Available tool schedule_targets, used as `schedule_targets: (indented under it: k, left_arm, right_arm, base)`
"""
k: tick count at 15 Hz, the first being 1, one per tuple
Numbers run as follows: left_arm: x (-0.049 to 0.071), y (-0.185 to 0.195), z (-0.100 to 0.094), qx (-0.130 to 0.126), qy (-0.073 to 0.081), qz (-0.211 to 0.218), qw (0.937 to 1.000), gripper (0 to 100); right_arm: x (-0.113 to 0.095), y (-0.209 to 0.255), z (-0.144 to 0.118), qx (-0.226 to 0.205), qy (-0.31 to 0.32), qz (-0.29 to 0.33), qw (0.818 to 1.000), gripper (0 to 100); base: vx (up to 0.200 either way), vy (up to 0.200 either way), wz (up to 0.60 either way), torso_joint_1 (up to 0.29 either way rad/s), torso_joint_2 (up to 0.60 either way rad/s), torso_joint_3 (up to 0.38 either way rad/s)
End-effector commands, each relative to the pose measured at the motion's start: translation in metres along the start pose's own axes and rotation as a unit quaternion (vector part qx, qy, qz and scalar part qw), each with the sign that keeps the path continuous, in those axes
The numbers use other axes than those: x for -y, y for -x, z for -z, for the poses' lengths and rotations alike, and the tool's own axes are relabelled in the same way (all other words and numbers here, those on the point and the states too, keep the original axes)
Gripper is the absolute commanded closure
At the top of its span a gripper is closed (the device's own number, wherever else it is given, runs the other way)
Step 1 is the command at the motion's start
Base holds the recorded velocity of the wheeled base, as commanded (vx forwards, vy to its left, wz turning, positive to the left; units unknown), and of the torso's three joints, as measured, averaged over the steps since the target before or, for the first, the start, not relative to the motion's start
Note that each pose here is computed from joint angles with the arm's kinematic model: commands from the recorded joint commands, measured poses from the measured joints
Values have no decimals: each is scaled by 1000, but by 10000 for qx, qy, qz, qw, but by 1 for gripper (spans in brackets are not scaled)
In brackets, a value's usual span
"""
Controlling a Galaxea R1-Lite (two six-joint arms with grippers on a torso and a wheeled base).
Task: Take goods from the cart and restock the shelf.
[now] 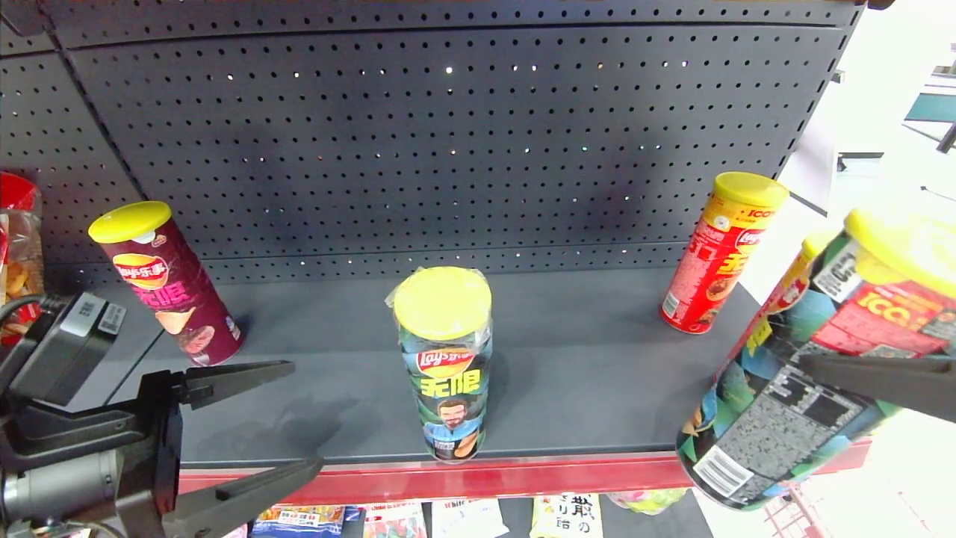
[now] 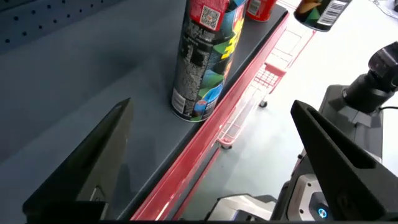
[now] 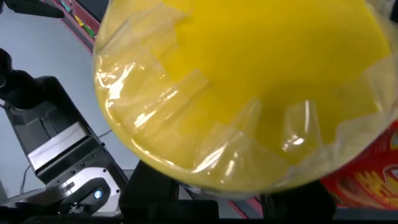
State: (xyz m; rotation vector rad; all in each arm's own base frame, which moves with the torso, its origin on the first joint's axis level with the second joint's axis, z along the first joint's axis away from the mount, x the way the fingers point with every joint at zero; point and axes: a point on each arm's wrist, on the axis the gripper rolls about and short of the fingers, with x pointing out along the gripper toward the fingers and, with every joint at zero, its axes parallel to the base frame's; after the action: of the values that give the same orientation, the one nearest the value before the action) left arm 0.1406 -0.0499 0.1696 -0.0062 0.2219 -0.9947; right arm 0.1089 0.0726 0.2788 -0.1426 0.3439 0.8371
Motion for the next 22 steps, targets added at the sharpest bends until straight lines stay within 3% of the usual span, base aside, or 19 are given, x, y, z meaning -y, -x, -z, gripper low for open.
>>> schedule_targets:
  k: [1,5,8,15,18,22]
  left_arm:
    - [0,1,-1,18,-18,0,10000,0]
    - [0,1,-4,74,-63,11,10000,0]
    - [3,4,-8,164,-140,13,9998,0]
    - [23,31,1,-35,174,-228,9996,0]
    - [31,43,6,-16,210,-377,9991,0]
    - [50,61,12,-13,401,-491,9980,0]
  right_arm:
    - [5,-27,-12,-169,2,-125,9998,100]
    - [11,-72,-24,33,147,-92,9998,100]
    - [15,-104,-36,-64,157,-124,9998,100]
    - [28,-176,-36,172,307,-92,9993,100]
    - [27,-198,-32,32,395,-169,9991,100]
    - [33,-226,-31,-67,429,-157,9989,100]
  base:
    - [0,0,0,0,0,0]
    - [0,0,0,0,0,0]
    - [0,0,0,0,0,0]
    - [0,0,0,0,0,0]
    - [0,0,0,0,0,0]
    - [0,0,0,0,0,0]
